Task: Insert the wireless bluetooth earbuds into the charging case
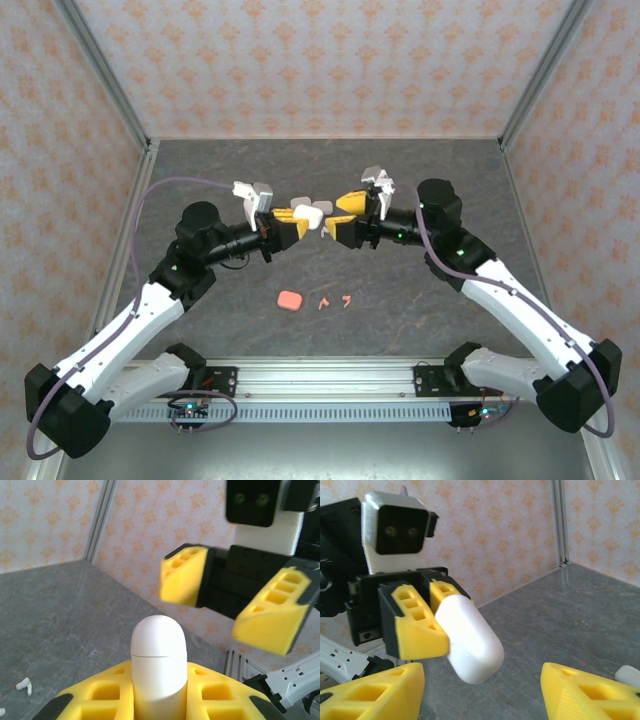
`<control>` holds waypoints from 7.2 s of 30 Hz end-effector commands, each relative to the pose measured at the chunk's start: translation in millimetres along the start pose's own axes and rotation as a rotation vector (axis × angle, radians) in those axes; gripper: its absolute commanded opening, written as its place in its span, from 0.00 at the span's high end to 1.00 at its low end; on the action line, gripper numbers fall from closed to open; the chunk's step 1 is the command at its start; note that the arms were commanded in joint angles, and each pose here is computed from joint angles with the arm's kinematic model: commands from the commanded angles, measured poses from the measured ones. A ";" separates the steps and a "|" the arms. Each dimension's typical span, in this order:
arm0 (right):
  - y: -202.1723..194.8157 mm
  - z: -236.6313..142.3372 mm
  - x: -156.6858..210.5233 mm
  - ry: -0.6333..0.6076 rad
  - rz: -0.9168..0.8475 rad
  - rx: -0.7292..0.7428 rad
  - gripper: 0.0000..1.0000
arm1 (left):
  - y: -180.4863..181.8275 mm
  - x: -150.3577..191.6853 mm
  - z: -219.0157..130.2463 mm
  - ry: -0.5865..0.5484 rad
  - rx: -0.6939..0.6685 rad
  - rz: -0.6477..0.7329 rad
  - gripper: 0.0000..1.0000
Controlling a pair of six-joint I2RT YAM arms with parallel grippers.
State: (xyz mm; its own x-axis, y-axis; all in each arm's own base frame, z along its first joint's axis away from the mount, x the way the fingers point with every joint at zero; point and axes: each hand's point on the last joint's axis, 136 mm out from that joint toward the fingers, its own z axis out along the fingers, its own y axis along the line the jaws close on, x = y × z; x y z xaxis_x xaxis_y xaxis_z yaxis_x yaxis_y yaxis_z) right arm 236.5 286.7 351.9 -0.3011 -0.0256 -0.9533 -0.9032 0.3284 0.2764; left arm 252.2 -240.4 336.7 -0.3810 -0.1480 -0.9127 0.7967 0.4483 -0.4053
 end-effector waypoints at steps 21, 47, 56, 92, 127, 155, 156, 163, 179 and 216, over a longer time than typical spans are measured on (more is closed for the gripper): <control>-19.0 9.3 -28.8 -0.020 -0.021 0.091 0.51 | -26.1 -9.1 -1.2 -0.023 0.097 0.109 0.94; -65.3 -15.5 -1.5 0.077 0.139 0.367 0.50 | -25.5 -0.4 -8.3 -0.003 0.070 0.138 0.95; -116.8 18.0 76.8 0.324 0.335 0.453 0.53 | -32.9 3.8 -16.5 -0.005 0.089 0.158 0.95; -244.6 110.7 255.8 0.841 0.408 0.588 0.65 | -33.7 6.2 -23.1 -0.005 0.064 0.161 0.95; -149.4 36.2 76.0 0.274 0.220 0.577 0.79 | -5.7 7.2 -12.3 -0.077 -0.024 0.033 0.98; 1.1 8.9 -19.9 -0.056 -0.125 0.224 0.79 | -28.3 15.5 25.3 0.020 0.117 -0.007 1.00; 1.9 10.0 -19.1 -0.052 -0.125 0.216 0.79 | -28.5 14.7 25.1 0.019 0.116 -0.005 1.00; 4.4 17.8 -8.8 -0.020 -0.104 0.177 0.79 | -29.4 13.0 24.3 0.012 0.116 -0.001 1.00; 15.5 24.9 14.3 0.069 -0.041 0.085 0.79 | -31.5 9.6 21.5 -0.003 0.118 0.008 1.00; -59.8 -23.5 -34.6 -0.017 0.205 0.458 0.34 | -36.9 12.9 3.3 -0.049 0.112 0.064 1.00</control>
State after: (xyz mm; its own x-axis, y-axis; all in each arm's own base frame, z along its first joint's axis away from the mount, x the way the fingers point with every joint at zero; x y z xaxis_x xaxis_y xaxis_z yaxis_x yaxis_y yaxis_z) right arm 275.6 263.4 380.7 -0.3909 0.0505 -0.9190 -0.7034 0.6276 0.3337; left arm 225.8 -263.9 322.4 -0.3887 -0.1375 -0.9110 0.8331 0.3699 -0.4113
